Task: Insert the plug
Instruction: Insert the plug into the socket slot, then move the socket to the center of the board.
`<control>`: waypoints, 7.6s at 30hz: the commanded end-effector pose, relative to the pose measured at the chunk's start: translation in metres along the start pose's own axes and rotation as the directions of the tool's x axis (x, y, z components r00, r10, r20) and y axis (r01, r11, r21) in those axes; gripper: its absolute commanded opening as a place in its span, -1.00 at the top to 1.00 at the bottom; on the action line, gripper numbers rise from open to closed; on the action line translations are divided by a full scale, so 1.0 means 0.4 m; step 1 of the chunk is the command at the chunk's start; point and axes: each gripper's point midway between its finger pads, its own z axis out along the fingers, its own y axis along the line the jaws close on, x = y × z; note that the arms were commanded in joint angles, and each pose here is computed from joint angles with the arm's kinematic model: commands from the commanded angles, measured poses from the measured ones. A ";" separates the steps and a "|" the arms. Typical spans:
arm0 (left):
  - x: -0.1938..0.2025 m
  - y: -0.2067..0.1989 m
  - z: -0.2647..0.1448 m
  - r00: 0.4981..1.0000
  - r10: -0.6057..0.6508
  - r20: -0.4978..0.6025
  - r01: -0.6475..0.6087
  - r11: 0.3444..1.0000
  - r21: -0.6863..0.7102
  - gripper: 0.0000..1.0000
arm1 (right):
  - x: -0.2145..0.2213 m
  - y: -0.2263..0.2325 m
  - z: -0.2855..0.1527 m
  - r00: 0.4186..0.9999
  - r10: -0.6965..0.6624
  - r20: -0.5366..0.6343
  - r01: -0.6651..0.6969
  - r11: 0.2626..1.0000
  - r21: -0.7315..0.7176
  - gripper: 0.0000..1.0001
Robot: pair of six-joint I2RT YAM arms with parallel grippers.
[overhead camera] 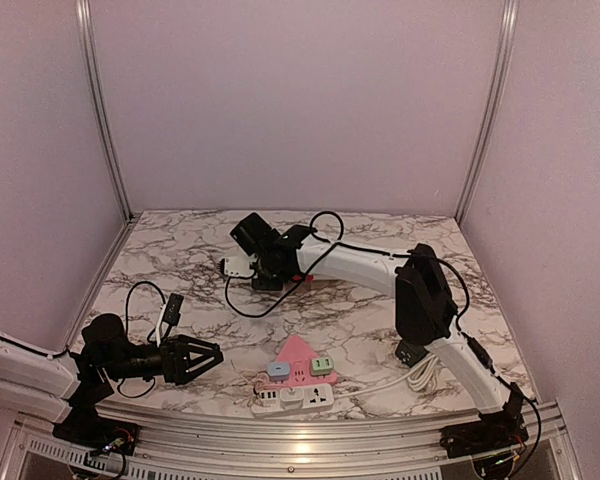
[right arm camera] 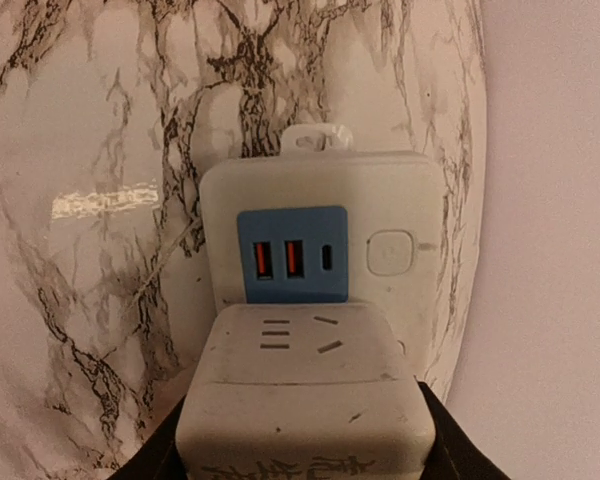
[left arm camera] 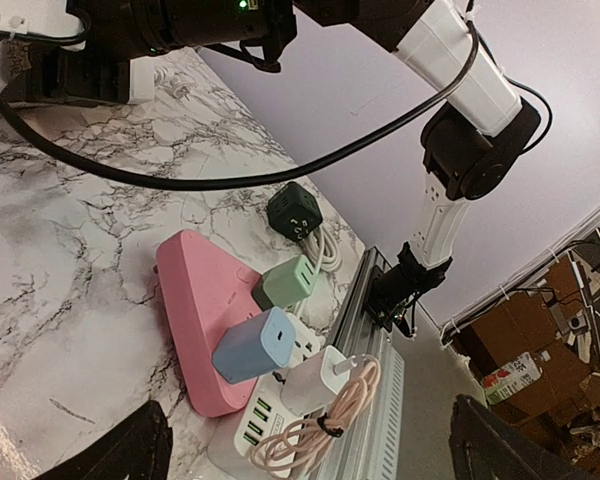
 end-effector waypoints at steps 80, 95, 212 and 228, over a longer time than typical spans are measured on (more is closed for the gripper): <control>0.051 -0.086 0.151 0.949 0.247 -0.194 -0.230 0.967 0.107 -0.98 | 0.261 0.352 -0.577 0.898 0.438 0.044 -0.379 0.820 -0.429 -0.97; 0.148 -0.100 0.229 0.892 0.240 -0.384 -0.150 0.957 0.248 -0.95 | 0.267 0.437 -0.567 0.899 0.435 0.039 -0.358 0.784 -0.508 -0.97; 0.127 -0.107 0.083 0.894 0.358 -0.269 -0.388 0.919 -0.065 -0.98 | 0.251 0.523 -0.370 0.959 0.282 0.009 -0.280 0.956 -0.085 -0.97; 0.122 -0.129 0.074 0.891 0.379 -0.252 -0.397 0.917 -0.025 -0.98 | 0.196 0.524 -0.384 0.964 0.256 0.071 -0.227 0.933 -0.279 -0.97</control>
